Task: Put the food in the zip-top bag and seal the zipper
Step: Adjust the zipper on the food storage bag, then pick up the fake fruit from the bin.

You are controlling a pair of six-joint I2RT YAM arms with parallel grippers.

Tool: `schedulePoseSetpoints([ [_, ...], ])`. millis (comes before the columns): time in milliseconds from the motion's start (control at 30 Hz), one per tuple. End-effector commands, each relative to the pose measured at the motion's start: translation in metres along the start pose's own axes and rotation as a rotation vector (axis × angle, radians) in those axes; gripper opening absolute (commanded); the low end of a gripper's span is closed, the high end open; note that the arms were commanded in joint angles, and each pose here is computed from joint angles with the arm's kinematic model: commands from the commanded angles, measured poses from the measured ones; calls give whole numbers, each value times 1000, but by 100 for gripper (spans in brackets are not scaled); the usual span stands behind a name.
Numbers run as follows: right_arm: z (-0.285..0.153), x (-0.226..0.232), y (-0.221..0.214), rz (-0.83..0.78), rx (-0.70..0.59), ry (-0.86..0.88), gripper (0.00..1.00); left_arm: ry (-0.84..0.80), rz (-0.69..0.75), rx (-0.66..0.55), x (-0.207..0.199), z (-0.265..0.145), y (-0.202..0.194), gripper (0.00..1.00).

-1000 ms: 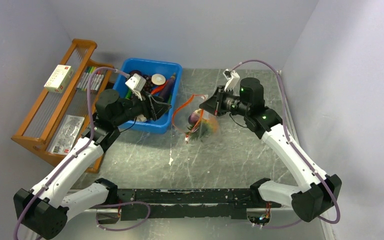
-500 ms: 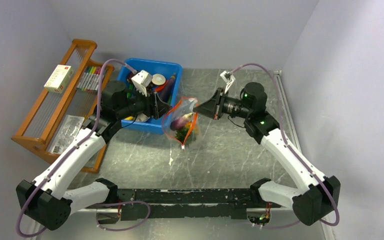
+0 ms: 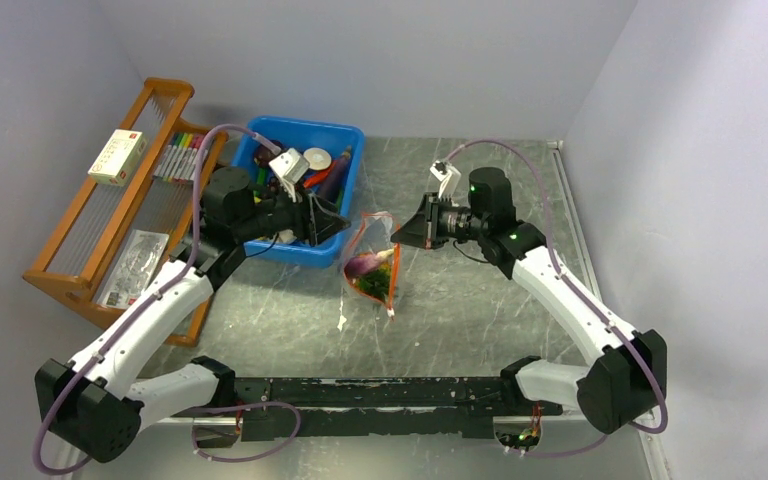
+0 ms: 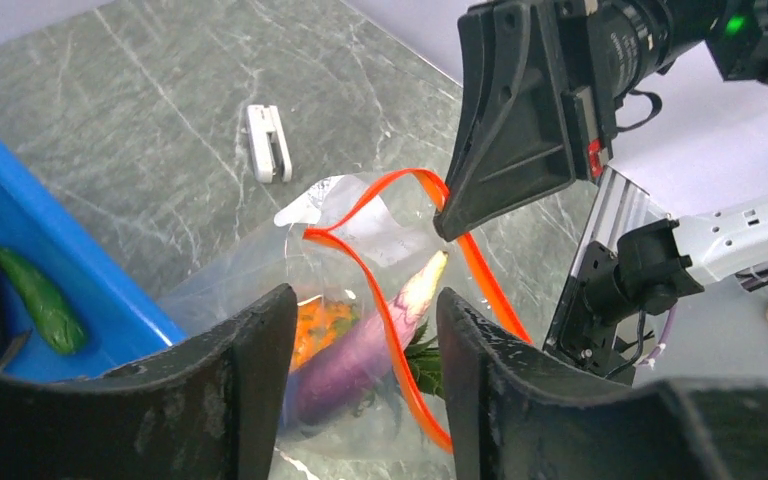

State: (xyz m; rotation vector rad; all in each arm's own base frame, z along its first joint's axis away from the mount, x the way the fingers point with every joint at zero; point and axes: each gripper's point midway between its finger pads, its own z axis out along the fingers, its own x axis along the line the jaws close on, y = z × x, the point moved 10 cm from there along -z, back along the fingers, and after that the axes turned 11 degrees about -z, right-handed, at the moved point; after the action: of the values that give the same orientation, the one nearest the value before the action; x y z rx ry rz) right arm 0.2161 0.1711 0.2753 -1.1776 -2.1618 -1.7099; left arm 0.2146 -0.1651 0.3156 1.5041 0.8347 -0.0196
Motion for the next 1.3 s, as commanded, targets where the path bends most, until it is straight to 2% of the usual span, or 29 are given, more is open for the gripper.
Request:
schedulePoseSetpoints([
  [0,-10,12,22,-88,-57,9,0,-89,71,-18,-8,9,15,51],
  [67,-13,19,28,-108,-89,43,0,-49,46,19,-6,15,16,52],
  [167,-17,26,34,-128,-132,76,0,-7,34,81,-4,23,12,60],
  [367,-13,19,28,-100,-92,32,0,77,29,140,5,32,-4,62],
  [500,-15,12,26,-17,-79,-106,0,175,40,143,9,33,-3,61],
  [667,-26,12,35,-29,-83,-252,0,381,54,102,19,26,7,63],
  [900,-35,24,35,-132,-134,-157,0,570,96,80,36,22,16,66],
  [1067,-38,30,33,-141,-160,-108,0,686,57,154,82,18,26,65],
  [1267,-38,33,28,-125,-177,-62,0,757,102,152,117,17,43,69],
])
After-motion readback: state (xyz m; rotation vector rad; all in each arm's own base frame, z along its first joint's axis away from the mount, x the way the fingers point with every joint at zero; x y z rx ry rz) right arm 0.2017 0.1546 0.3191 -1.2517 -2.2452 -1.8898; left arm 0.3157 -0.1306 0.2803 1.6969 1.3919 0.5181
